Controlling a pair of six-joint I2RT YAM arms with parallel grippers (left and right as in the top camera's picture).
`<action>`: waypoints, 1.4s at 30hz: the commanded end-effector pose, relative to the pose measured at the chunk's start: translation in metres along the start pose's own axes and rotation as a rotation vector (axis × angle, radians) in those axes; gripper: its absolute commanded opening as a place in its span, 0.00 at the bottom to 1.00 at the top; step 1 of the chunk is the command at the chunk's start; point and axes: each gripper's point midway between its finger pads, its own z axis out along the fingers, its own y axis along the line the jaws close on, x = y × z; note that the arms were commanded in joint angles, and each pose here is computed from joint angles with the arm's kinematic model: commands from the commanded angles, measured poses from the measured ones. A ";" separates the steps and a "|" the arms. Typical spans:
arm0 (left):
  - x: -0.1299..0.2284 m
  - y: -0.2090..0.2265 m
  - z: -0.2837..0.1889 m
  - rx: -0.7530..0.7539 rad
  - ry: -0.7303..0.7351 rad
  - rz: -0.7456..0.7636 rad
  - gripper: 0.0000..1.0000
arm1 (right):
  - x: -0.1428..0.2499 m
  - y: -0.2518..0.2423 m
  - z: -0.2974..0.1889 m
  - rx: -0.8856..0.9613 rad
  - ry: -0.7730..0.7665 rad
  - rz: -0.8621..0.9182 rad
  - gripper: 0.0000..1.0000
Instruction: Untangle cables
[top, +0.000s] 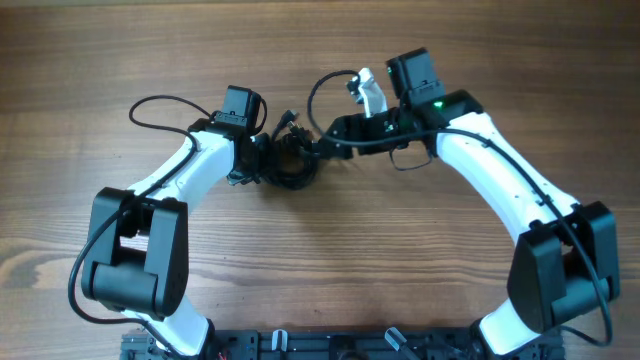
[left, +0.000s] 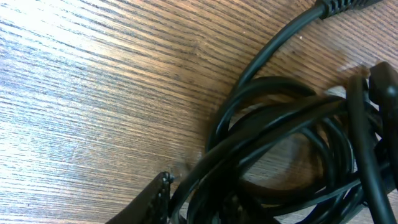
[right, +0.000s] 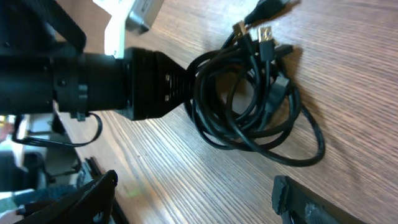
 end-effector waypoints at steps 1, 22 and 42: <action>0.004 0.003 0.005 -0.011 0.012 0.002 0.27 | -0.001 0.006 0.008 0.065 -0.005 -0.072 0.85; 0.020 -0.004 0.004 0.053 0.084 0.265 0.15 | -0.046 -0.007 0.007 0.244 -0.199 -0.139 0.84; 0.025 -0.015 0.003 0.118 0.106 0.322 0.64 | -0.005 -0.032 0.066 0.202 0.007 -0.232 0.85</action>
